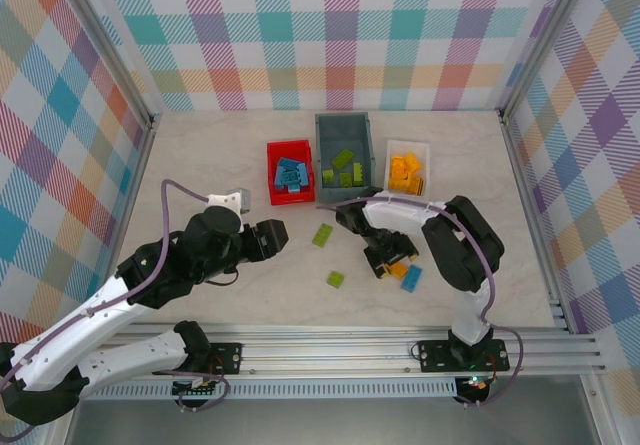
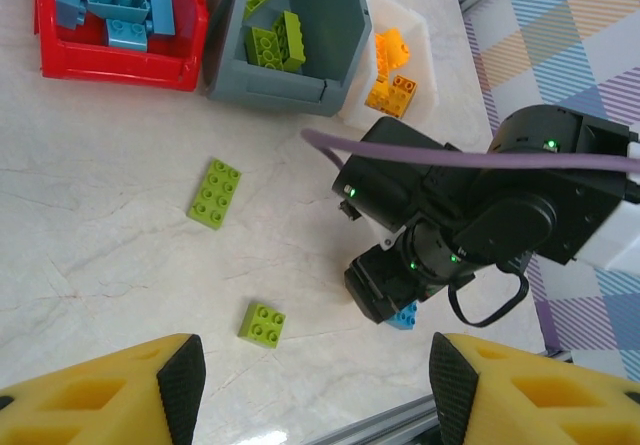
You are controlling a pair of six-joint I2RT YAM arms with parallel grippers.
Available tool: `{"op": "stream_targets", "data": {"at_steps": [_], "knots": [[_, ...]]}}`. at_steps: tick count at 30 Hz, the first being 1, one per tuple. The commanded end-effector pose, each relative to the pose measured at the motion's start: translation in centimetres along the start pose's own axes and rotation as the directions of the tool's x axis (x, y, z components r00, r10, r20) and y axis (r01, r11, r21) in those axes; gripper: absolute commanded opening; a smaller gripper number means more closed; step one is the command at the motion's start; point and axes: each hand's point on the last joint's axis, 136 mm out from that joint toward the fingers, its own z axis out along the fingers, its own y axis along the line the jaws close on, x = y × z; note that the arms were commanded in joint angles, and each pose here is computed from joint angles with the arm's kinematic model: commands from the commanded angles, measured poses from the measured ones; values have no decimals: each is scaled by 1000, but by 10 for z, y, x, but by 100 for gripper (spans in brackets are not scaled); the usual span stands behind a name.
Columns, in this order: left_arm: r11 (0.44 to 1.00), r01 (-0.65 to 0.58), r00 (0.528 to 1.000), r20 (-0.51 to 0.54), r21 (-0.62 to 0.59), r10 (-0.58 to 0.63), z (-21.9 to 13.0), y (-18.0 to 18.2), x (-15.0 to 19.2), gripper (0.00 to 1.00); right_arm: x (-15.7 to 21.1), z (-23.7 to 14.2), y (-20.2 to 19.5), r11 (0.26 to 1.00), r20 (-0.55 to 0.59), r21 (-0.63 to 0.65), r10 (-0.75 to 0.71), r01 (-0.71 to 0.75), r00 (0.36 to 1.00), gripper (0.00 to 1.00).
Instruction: Sort the legos into containers by color
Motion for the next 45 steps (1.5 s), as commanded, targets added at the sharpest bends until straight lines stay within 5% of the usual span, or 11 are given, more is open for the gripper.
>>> {"op": "stream_targets", "data": {"at_steps": [1, 9, 21, 32, 45], "knots": [[1000, -6, 1000, 1, 12, 6, -4, -3, -1, 63, -12, 4, 3, 995, 7, -92, 31, -31, 999, 64], [999, 11, 997, -74, 45, -7, 8, -9, 16, 63, -10, 12, 10, 951, -12, -287, 117, -116, 993, 55], [990, 10, 989, -145, 144, 11, 33, -37, 52, 61, -19, -14, -6, 926, 80, -321, 235, -199, 969, 28], [972, -222, 971, -69, 78, 227, 79, -93, 50, 61, -79, -109, -124, 777, 330, -510, 573, -369, 751, 28], [947, -319, 944, -82, 31, 321, 134, -125, 66, 60, -175, -72, -153, 732, 264, -494, 641, -469, 721, 28]]}}
